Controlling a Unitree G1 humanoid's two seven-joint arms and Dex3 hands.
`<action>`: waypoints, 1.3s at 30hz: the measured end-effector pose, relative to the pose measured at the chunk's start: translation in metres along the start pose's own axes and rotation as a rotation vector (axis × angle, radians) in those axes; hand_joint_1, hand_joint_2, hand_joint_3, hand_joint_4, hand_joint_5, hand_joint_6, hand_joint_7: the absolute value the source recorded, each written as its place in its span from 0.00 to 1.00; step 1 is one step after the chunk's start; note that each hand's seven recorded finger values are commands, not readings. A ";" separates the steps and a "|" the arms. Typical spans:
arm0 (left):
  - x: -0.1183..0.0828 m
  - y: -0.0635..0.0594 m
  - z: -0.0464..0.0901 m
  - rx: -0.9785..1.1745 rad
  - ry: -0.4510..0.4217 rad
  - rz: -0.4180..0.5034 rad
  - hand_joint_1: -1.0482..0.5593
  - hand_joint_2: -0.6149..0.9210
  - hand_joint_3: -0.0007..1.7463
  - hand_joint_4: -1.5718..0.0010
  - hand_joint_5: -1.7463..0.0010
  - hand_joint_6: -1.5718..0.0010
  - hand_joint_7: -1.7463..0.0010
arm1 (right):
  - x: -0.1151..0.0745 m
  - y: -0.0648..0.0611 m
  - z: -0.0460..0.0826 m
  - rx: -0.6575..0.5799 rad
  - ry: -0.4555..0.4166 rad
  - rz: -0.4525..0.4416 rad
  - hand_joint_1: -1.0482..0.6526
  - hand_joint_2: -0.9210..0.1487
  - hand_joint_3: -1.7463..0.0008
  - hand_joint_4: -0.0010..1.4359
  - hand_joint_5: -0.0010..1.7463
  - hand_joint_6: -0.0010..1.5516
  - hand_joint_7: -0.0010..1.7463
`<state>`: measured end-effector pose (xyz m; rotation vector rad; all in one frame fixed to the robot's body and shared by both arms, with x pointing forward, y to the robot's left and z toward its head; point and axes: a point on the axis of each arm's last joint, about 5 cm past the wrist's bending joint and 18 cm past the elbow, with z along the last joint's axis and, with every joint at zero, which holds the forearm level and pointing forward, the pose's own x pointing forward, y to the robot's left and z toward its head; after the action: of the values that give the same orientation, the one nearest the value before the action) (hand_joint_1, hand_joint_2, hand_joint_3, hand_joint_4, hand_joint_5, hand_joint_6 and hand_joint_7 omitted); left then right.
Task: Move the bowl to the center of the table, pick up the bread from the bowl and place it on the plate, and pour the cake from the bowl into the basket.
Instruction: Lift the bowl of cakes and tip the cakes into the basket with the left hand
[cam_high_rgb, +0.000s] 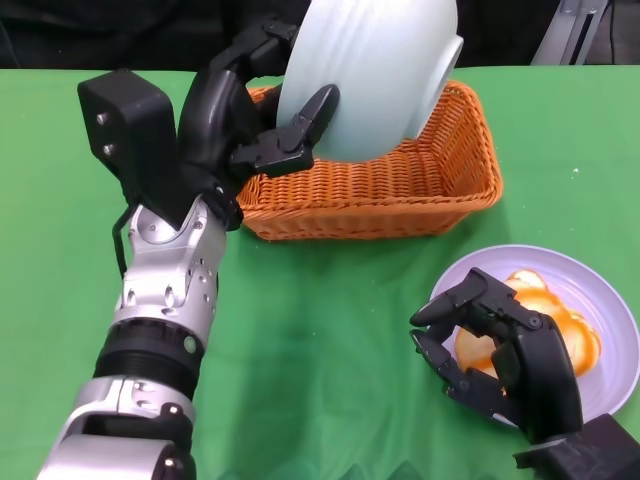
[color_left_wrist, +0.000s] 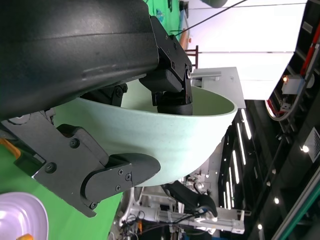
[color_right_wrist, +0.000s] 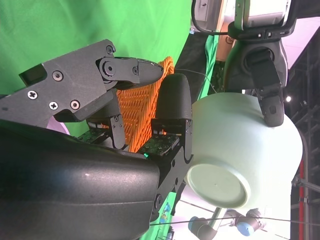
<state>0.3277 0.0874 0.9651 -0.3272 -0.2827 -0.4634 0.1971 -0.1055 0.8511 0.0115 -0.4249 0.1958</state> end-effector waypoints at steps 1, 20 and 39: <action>0.000 0.000 0.000 -0.003 0.004 0.001 0.56 0.75 0.67 0.46 0.12 0.45 0.23 | 0.000 0.000 0.000 0.000 0.000 0.000 0.51 0.17 0.70 0.45 0.88 0.38 0.75; -0.003 0.011 -0.007 -0.378 0.155 -0.037 0.59 0.78 0.66 0.45 0.17 0.45 0.24 | 0.000 0.001 0.000 0.008 0.001 0.002 0.52 0.19 0.68 0.46 0.86 0.39 0.74; -0.002 0.012 -0.005 -0.539 0.183 -0.036 0.57 0.84 0.61 0.48 0.14 0.45 0.22 | -0.003 0.001 -0.002 0.021 0.011 0.001 0.52 0.21 0.65 0.49 0.85 0.39 0.74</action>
<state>0.3332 0.0964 0.9571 -0.8010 0.0213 -0.5991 0.1951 -0.1046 0.8485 0.0310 -0.4116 0.2010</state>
